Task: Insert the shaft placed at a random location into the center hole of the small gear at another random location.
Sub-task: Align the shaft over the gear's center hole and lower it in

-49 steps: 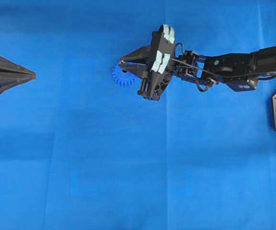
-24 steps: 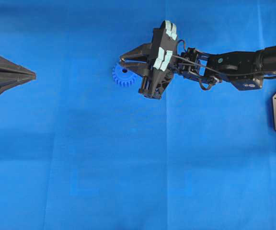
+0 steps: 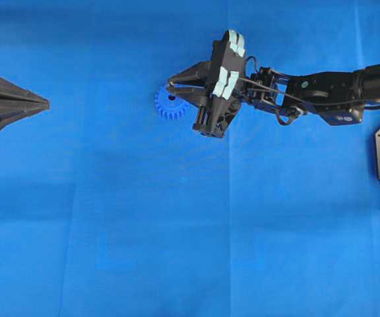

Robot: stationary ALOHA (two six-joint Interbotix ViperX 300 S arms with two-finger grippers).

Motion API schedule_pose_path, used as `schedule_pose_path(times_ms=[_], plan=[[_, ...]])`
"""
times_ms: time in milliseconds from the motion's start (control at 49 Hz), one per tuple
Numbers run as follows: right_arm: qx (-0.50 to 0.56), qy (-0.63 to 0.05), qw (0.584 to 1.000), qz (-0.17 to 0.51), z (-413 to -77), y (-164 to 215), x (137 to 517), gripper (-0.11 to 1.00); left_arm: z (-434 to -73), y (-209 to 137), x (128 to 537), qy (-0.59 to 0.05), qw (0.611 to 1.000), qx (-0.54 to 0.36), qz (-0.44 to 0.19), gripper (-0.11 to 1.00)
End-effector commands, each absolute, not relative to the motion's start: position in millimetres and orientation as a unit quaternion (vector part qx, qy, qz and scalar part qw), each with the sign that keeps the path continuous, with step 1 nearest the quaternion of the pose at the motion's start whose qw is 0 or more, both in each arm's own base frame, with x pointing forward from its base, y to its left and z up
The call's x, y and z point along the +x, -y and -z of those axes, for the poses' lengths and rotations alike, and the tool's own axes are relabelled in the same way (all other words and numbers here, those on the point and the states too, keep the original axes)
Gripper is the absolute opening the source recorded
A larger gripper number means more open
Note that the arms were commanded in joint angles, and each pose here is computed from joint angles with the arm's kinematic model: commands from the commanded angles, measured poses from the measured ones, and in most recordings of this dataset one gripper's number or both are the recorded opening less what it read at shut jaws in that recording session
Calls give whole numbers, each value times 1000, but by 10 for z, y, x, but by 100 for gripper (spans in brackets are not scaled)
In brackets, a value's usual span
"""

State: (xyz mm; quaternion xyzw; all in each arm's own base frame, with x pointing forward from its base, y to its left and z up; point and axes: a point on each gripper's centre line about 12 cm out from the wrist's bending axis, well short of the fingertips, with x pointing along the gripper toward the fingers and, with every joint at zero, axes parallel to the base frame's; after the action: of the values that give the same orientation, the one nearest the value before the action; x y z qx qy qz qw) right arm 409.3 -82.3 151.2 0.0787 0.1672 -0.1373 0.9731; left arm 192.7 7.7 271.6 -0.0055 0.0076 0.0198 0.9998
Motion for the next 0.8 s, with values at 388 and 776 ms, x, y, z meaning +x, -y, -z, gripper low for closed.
schedule_pose_path(times_ms=[388, 776], plan=[[87, -162, 972, 147, -1376, 848, 4142, 4, -2752, -83, 1940, -2, 1000, -5, -21, 0], [88, -168, 971, 148, -1323, 851, 4159, 4, -2739, -86, 1938, -4, 1000, -6, -22, 0]])
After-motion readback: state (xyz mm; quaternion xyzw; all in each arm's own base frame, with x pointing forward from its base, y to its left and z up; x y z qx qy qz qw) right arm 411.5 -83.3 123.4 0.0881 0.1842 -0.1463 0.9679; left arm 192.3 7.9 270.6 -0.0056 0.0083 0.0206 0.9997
